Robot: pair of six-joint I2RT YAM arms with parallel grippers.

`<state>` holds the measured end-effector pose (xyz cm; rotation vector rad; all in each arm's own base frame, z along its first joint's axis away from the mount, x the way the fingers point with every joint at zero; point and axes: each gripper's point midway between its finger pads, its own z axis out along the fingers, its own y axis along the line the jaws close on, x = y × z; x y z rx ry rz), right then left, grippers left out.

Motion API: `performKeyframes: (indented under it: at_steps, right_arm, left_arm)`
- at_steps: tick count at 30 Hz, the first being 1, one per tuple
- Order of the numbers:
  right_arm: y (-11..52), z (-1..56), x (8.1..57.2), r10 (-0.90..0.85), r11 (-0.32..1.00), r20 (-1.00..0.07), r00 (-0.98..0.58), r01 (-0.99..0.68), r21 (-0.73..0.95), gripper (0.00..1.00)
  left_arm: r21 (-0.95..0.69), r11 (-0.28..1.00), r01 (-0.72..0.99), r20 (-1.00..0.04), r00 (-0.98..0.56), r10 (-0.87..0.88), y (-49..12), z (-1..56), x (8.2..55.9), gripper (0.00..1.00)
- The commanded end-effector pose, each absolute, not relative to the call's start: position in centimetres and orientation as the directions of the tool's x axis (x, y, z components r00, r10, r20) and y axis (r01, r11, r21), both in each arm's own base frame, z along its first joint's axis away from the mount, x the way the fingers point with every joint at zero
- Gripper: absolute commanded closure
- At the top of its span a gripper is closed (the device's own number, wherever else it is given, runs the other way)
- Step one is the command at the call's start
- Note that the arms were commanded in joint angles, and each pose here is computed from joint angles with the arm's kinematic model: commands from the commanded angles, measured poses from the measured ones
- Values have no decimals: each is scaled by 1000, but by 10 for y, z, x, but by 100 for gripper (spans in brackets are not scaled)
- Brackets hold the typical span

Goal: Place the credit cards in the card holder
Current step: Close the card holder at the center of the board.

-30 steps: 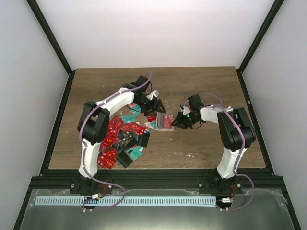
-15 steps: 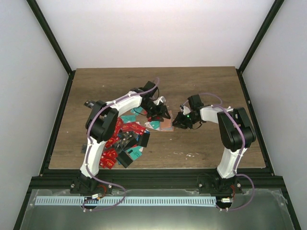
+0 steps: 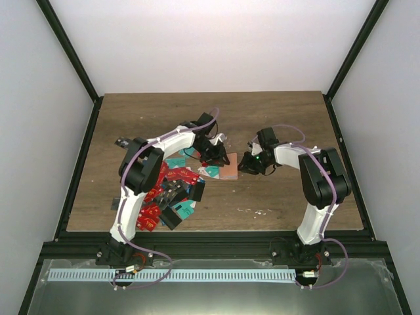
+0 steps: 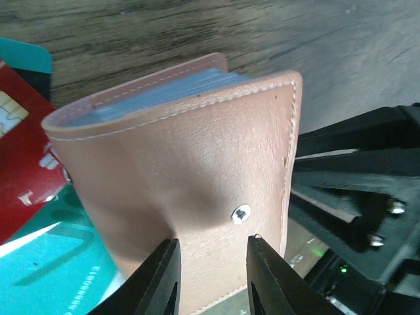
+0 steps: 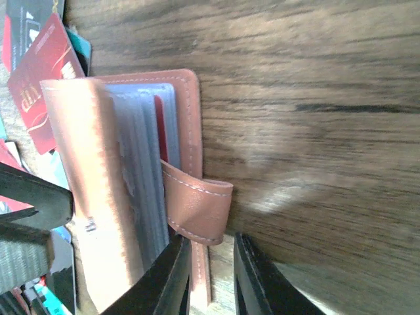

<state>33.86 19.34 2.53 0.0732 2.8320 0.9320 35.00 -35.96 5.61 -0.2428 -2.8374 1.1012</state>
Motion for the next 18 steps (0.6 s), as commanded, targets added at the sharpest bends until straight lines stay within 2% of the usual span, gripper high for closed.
performKeyframes:
  at_steps: [1,6,18]
  right_arm:
    - [182,35,349,109,853,-192,-975,-8,521,79]
    - [179,29,351,151,861,-168,-974,46,506,78]
    - [182,25,375,155,876,-159,-975,61,478,74]
  left_arm:
    - [-616,775,140,42,-977,210,-352,26,346,71]
    - [-566,810,156,54,-973,225,-344,7,345,75]
    - [-390,888,243,88,-950,298,-326,-37,326,79]
